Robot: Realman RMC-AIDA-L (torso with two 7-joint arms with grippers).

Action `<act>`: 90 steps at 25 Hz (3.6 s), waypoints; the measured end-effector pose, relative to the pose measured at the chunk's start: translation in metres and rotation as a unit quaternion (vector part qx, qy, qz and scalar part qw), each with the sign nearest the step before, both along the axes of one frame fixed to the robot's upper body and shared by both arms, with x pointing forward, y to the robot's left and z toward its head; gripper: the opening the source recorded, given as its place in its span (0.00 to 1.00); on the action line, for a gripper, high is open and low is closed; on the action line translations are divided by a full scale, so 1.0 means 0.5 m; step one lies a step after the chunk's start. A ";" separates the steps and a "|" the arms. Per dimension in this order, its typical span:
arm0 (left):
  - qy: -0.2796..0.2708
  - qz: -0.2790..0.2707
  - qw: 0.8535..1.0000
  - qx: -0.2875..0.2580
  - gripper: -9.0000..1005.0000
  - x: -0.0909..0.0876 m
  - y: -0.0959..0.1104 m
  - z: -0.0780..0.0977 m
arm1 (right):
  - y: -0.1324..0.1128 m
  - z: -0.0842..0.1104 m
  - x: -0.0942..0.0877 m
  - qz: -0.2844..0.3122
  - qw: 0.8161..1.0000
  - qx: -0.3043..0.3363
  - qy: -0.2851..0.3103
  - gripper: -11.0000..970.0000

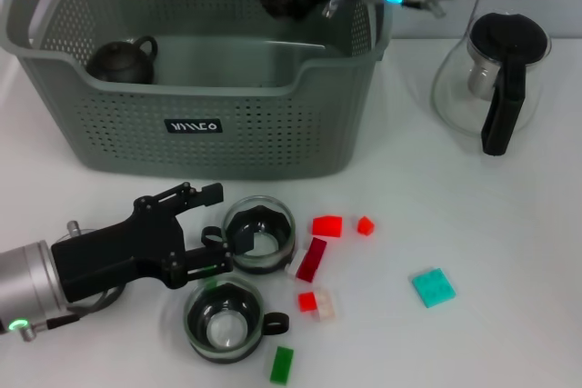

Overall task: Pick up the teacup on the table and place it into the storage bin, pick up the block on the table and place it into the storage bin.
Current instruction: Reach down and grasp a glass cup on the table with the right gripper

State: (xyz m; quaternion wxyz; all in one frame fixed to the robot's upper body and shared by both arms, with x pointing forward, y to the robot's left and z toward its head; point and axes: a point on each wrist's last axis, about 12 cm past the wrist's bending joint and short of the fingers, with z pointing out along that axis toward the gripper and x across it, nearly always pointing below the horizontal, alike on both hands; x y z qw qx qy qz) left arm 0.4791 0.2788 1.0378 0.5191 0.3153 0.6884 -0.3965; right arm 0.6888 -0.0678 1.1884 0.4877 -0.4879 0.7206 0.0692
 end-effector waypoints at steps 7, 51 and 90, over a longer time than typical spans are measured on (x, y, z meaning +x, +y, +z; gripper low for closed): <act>0.000 -0.001 1.000 -0.001 0.82 -0.005 0.003 0.000 | -0.058 0.098 -0.057 0.011 0.991 0.124 -0.051 0.61; -0.015 0.049 0.998 0.042 0.83 0.000 0.073 0.012 | -0.089 -0.083 -0.293 0.416 0.876 -0.033 0.242 0.82; -0.008 0.056 0.998 0.037 0.83 -0.006 0.069 0.004 | 0.092 -0.184 -0.330 0.415 0.881 -0.186 0.129 0.72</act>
